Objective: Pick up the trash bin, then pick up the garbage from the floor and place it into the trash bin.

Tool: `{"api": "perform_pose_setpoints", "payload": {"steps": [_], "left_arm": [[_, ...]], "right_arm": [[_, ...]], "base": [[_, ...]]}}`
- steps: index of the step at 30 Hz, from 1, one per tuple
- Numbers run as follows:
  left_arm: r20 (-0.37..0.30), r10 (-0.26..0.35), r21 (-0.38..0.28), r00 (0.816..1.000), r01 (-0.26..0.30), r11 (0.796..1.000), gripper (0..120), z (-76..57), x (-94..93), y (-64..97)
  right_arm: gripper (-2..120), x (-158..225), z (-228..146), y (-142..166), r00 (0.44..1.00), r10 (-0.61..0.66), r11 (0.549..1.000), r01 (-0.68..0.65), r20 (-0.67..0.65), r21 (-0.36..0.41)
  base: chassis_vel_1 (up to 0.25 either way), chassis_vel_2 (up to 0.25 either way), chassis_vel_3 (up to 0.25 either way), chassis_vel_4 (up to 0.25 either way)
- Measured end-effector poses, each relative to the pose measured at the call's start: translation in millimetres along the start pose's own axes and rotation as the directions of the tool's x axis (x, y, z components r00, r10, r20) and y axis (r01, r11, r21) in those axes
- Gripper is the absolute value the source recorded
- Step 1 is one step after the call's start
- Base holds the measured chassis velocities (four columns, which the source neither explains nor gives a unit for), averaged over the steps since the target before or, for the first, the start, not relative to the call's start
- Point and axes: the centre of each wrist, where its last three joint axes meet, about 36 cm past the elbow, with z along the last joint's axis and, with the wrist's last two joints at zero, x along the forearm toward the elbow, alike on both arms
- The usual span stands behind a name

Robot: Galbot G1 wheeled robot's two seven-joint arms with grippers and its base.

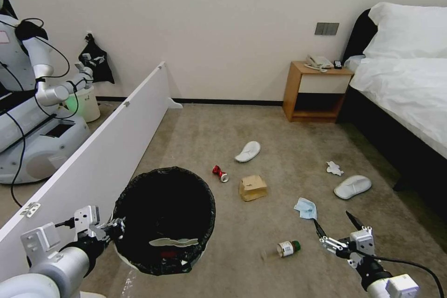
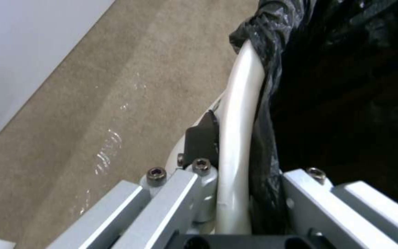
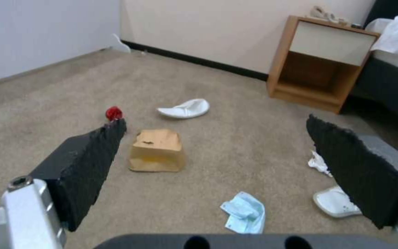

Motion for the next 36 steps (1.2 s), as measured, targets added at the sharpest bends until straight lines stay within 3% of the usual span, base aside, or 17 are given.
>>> {"api": "perform_pose_setpoints", "payload": {"steps": [14,23,27,32,36], "left_arm": [[0.003,0.002,0.002,1.0,-0.002,1.0,2,-1.4,-0.7,0.4],[0.003,0.003,0.007,1.0,-0.003,1.0,2,-0.4,0.2,-0.2],[0.008,-0.003,0.003,1.0,0.003,1.0,2,-0.4,4.0,-1.4],[0.009,-0.009,-0.001,1.0,0.009,1.0,2,-0.1,6.9,-1.4],[0.017,-0.018,-0.019,1.0,0.018,1.0,2,-1.9,10.8,-3.5]], "right_arm": [[100,-4.6,13.8,-1.9,1.0,-0.023,0.999,0.023,0.0,0.035],[100,-18.3,27.0,-23.2,0.999,-0.042,0.994,0.042,-0.001,0.099],[100,-39.1,39.2,-57.0,0.993,-0.11,0.971,0.118,-0.05,0.209],[100,-51.9,50.5,-80.2,0.969,-0.217,0.944,0.24,-0.122,0.226],[100,-75.0,54.2,-92.0,0.919,-0.34,0.889,0.384,-0.201,0.25]], "base": [[0.0,0.0,0.0,0.0],[0.0,0.0,0.0,0.0],[0.0,0.0,0.0,0.0],[0.0,0.0,0.0,0.0],[0.0,0.0,0.0,0.0]]}}
